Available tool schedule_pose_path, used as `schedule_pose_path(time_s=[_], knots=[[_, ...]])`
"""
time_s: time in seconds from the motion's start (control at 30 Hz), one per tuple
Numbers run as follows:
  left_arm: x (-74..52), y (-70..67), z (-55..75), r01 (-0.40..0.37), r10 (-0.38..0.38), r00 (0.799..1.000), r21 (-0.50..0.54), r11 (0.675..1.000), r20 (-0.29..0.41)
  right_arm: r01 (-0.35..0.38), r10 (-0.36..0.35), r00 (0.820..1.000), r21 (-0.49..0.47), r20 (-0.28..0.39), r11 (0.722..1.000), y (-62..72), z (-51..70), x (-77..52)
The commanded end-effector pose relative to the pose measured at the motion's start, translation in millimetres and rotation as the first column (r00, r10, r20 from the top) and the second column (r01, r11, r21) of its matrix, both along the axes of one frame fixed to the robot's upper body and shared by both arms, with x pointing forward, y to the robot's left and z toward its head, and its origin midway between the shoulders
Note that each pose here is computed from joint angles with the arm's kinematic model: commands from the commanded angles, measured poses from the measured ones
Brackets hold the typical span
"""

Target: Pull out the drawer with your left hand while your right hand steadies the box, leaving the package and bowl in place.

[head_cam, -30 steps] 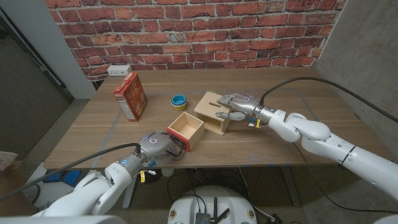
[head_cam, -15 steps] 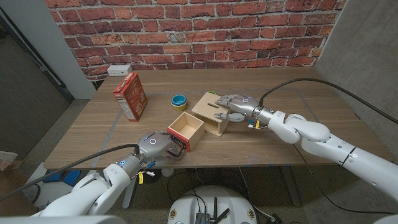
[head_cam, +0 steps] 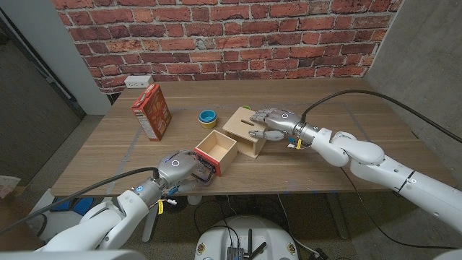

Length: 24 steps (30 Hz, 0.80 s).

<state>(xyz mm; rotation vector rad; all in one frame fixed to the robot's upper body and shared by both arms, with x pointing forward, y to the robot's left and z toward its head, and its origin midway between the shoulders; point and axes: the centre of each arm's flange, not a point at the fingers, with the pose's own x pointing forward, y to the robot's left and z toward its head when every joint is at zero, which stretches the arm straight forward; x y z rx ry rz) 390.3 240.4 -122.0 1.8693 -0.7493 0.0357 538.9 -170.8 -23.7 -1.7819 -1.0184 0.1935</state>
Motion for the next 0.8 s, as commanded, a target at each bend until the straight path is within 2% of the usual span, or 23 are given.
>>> schedule_pose_path(time_s=[0.03, 0.2, 0.33, 0.6, 0.8], knots=[[-1.8, 6.9, 9.2, 0.015, -0.015, 1.0, -0.027, 1.0, 0.018, -0.003, 0.003, 1.0, 0.021, 0.009, 1.0, -0.9, 7.8, -5.1], [-3.4, 10.0, 13.8, 0.008, -0.007, 1.0, -0.035, 0.999, 0.027, -0.006, 0.006, 1.0, 0.031, 0.011, 1.0, -0.5, 10.2, -6.9], [-9.8, 17.0, 18.1, -0.002, 0.003, 1.0, -0.047, 0.999, 0.027, -0.008, 0.008, 1.0, 0.046, 0.003, 0.999, -0.4, 12.6, -8.1], [-16.3, 20.8, 22.2, -0.009, 0.011, 1.0, -0.082, 0.997, 0.029, -0.008, 0.008, 1.0, 0.054, -0.004, 0.999, 0.1, 16.8, -7.8], [-19.7, 24.8, 24.7, 0.017, -0.012, 0.999, -0.133, 0.991, 0.036, 0.0, 0.001, 1.0, 0.074, -0.008, 0.997, -3.1, 20.1, -6.8]])
